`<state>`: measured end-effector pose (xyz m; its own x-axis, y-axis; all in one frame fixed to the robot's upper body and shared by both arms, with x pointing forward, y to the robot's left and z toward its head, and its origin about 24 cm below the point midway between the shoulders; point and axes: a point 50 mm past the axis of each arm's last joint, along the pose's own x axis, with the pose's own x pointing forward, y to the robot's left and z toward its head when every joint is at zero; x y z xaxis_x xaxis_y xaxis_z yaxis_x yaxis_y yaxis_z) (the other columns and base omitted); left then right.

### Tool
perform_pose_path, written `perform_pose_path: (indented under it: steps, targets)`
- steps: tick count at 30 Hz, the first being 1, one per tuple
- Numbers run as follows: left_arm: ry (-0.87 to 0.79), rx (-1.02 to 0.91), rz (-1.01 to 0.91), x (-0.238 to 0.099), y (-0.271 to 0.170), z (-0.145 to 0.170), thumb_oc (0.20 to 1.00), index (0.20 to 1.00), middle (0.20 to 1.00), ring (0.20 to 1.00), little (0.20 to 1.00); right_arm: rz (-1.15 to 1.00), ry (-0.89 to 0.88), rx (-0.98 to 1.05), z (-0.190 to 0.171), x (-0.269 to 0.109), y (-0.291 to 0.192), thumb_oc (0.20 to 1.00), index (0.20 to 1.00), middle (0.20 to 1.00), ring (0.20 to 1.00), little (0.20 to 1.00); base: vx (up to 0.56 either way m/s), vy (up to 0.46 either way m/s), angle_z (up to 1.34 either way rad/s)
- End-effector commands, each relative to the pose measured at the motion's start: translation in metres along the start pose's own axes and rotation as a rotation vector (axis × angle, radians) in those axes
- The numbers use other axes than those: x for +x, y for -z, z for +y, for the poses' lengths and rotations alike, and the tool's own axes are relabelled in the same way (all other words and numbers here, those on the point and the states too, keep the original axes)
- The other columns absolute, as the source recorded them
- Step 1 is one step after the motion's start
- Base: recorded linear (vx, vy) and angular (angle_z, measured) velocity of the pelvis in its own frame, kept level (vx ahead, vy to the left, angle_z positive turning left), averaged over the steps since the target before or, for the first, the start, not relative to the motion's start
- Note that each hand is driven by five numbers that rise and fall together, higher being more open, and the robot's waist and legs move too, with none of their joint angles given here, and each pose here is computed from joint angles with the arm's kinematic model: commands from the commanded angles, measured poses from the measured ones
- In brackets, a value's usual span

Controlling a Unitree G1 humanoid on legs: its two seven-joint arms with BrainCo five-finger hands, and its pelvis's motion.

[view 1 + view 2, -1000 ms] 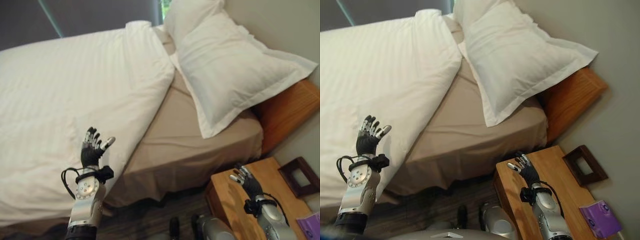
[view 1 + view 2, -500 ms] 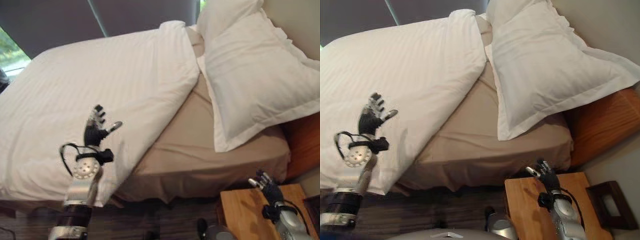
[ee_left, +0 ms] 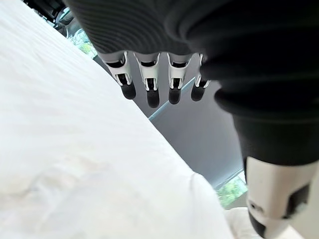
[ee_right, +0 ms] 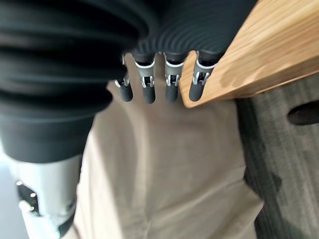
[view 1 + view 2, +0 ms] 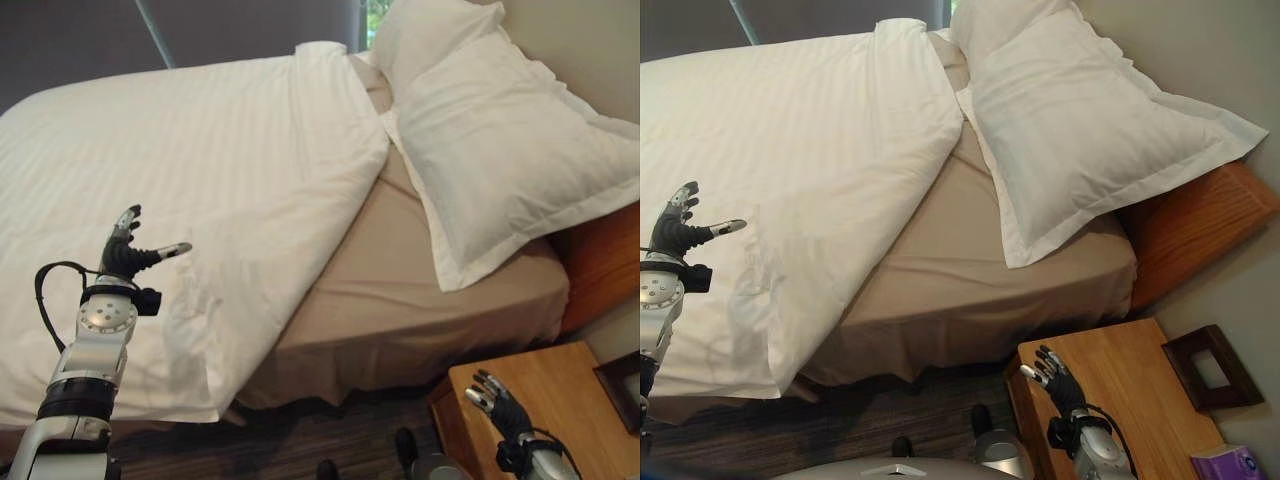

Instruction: Making the bed.

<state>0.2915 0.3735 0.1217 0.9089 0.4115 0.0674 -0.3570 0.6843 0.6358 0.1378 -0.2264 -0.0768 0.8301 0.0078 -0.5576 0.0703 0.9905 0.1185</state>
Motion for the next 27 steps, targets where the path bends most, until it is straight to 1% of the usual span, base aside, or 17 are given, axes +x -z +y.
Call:
perform_pose_path:
  steps: [1, 4, 7, 9, 12, 15, 18, 20, 22, 23, 24, 25, 26, 27]
  targets:
    - [-0.126, 0.113, -0.102, 0.026, -0.045, 0.042, 1.000, 1.000, 1.000, 1.000, 1.000, -0.106, -0.060, -0.030, 0.007, 0.007, -0.025, 1.000, 1.000, 1.000, 1.000, 1.000, -0.06, 0.062, -0.06]
    - [-0.150, 0.112, -0.077, 0.038, -0.056, 0.048, 1.000, 1.000, 1.000, 1.000, 1.000, -0.098, -0.082, -0.022, 0.012, 0.009, -0.024, 1.000, 1.000, 1.000, 1.000, 1.000, -0.10, 0.023, -0.04]
    - [-0.195, 0.121, -0.110, 0.049, -0.083, 0.061, 1.000, 1.000, 1.000, 1.000, 1.000, -0.111, -0.109, -0.025, 0.017, 0.013, -0.031, 1.000, 1.000, 1.000, 1.000, 1.000, -0.16, 0.007, -0.14]
    - [-0.220, 0.098, -0.091, 0.054, -0.090, 0.066, 1.000, 1.000, 1.000, 1.000, 1.000, -0.118, -0.121, -0.019, 0.020, 0.015, -0.033, 1.000, 1.000, 1.000, 1.000, 1.000, -0.12, 0.002, -0.04]
    - [-0.274, 0.115, -0.090, 0.059, -0.106, 0.079, 1.000, 1.000, 1.000, 1.000, 1.000, -0.134, -0.120, -0.012, 0.021, 0.017, -0.038, 1.000, 1.000, 1.000, 1.000, 1.000, -0.09, 0.000, -0.06]
    - [-0.304, 0.055, -0.062, 0.063, -0.112, 0.085, 1.000, 1.000, 1.000, 1.000, 1.000, -0.170, -0.120, 0.003, 0.024, 0.022, -0.047, 1.000, 1.000, 1.000, 1.000, 1.000, -0.11, 0.001, -0.08]
    - [-0.319, -0.019, 0.004, 0.062, -0.098, 0.083, 1.000, 1.000, 1.000, 1.000, 1.000, -0.196, -0.118, 0.024, 0.030, 0.026, -0.053, 1.000, 1.000, 1.000, 1.000, 1.000, -0.05, -0.021, -0.18]
    - [-0.299, -0.083, 0.062, 0.063, -0.085, 0.070, 1.000, 1.000, 1.000, 1.000, 1.000, -0.206, -0.117, 0.034, 0.034, 0.028, -0.055, 1.000, 1.000, 1.000, 1.000, 1.000, -0.04, -0.016, -0.08]
    - [-0.293, -0.094, 0.064, 0.064, -0.085, 0.066, 1.000, 1.000, 1.000, 1.000, 1.000, -0.202, -0.118, 0.032, 0.036, 0.029, -0.054, 1.000, 1.000, 1.000, 1.000, 1.000, -0.01, -0.003, -0.04]
    - [-0.264, -0.103, 0.118, 0.062, -0.072, 0.056, 1.000, 1.000, 1.000, 1.000, 1.000, -0.195, -0.125, 0.033, 0.039, 0.030, -0.052, 1.000, 1.000, 1.000, 1.000, 1.000, 0.03, 0.011, -0.05]
    - [-0.244, -0.093, 0.145, 0.061, -0.065, 0.052, 0.812, 0.812, 0.812, 0.812, 0.812, -0.187, -0.130, 0.030, 0.040, 0.030, -0.050, 1.000, 1.000, 1.000, 1.000, 1.000, 0.04, 0.007, -0.04]
    - [-0.234, -0.098, 0.156, 0.061, -0.063, 0.048, 0.366, 0.366, 0.366, 0.366, 0.366, -0.179, -0.131, 0.022, 0.040, 0.030, -0.049, 1.000, 1.000, 1.000, 1.000, 1.000, 0.04, -0.001, -0.08]
    - [-0.223, -0.097, 0.165, 0.061, -0.060, 0.045, 0.200, 0.200, 0.200, 0.200, 0.200, -0.171, -0.132, 0.015, 0.039, 0.031, -0.048, 1.000, 1.000, 1.000, 1.000, 1.000, 0.05, 0.005, -0.13]
    - [-0.218, -0.107, 0.160, 0.061, -0.062, 0.043, 0.200, 0.200, 0.200, 0.200, 0.200, -0.168, -0.131, 0.011, 0.039, 0.031, -0.047, 1.000, 1.000, 1.000, 1.000, 1.000, 0.03, 0.007, -0.14]
